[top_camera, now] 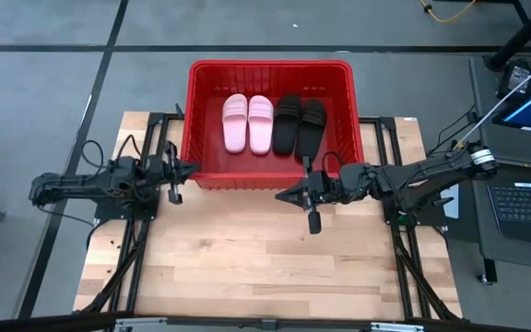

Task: Pick and place slides into bin
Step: Return to Home Position

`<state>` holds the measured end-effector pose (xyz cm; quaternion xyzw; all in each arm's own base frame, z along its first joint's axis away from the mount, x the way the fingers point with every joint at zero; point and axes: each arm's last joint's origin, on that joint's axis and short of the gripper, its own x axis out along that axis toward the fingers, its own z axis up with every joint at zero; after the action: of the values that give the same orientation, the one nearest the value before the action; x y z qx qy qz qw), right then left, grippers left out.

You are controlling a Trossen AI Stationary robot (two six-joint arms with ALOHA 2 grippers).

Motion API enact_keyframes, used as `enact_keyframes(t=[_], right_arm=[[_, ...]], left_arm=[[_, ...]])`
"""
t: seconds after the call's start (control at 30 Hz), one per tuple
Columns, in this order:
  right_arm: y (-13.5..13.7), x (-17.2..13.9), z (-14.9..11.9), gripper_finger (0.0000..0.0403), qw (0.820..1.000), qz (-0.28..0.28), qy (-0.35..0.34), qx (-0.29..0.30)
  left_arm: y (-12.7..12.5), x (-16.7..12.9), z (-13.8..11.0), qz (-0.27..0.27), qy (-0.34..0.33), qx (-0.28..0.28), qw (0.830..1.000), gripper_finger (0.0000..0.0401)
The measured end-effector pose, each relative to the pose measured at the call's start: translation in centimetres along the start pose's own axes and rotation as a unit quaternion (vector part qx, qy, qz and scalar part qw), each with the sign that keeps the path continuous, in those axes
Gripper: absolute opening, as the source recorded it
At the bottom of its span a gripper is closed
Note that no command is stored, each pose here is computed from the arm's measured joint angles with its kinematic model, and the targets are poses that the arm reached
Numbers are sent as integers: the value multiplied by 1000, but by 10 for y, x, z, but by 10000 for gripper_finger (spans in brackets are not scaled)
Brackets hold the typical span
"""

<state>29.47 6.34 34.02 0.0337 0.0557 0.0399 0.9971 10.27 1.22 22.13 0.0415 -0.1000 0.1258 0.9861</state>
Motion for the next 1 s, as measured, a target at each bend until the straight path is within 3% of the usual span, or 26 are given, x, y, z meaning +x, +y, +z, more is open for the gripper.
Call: enact_keyframes(t=[0.3, 1.0], right_arm=[[0, 0, 0, 9, 1000, 0, 0, 7], [0, 0, -1, 10, 1000, 0, 4, 16]], left_arm=[[0, 0, -7, -55, 33, -17, 998, 1], [2, -18, -1, -51, -4, -1, 999, 2]])
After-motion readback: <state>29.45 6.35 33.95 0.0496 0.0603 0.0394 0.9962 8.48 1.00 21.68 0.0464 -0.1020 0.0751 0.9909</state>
